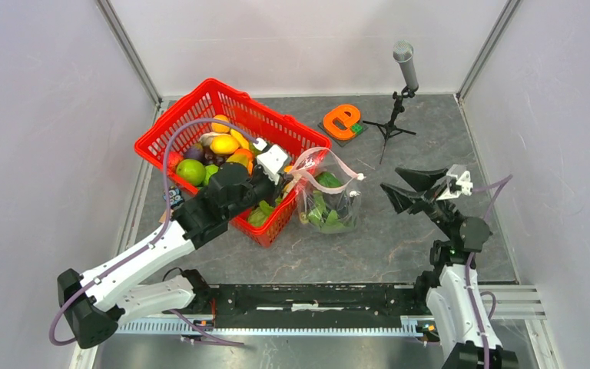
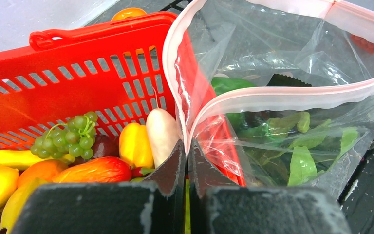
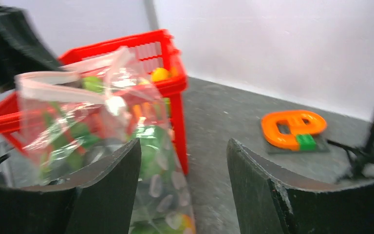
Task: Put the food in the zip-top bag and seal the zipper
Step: Zip the zipper food storage bag at the center of the board.
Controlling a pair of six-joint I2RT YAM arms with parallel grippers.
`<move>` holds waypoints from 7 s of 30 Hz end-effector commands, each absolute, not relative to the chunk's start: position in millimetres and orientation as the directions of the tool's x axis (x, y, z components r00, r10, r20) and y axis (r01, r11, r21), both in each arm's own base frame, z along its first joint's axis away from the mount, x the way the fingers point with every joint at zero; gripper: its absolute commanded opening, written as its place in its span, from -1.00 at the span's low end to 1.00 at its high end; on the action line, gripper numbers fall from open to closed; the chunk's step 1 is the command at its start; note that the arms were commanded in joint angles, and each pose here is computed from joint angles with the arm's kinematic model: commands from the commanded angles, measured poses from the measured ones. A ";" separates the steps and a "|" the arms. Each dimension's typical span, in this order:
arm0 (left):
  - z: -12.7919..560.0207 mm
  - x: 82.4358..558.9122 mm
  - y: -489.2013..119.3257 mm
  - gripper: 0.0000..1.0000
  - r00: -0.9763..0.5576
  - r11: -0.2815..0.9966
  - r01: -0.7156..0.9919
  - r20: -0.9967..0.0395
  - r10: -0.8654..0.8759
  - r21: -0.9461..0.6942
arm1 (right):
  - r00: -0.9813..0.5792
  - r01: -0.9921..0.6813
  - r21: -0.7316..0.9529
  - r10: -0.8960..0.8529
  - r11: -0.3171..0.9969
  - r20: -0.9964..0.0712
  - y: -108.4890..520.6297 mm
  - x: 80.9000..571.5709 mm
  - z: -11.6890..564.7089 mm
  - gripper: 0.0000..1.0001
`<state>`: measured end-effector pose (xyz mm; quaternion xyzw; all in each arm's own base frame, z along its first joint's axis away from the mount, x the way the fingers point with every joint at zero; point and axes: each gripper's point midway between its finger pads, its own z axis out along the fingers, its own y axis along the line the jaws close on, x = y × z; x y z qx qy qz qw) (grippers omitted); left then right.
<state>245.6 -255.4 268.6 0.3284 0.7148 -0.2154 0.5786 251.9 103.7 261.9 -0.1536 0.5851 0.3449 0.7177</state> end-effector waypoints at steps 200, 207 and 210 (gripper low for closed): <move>341.4 183.8 -416.1 -0.95 0.106 0.071 0.988 -0.939 0.328 0.137 | 0.220 -0.944 -0.250 -0.154 0.215 -0.963 185.2 191.8 298.2 -0.73; 339.3 188.9 -413.1 -0.95 0.093 0.106 0.985 -0.939 0.330 0.135 | 0.240 -0.898 -0.275 -0.142 0.345 -0.960 177.1 199.9 302.3 -1.00; 337.8 192.5 -408.0 -0.95 0.079 0.133 0.983 -0.940 0.331 0.129 | 0.272 -0.853 -0.281 -0.083 0.440 -0.959 171.4 201.2 311.9 -1.00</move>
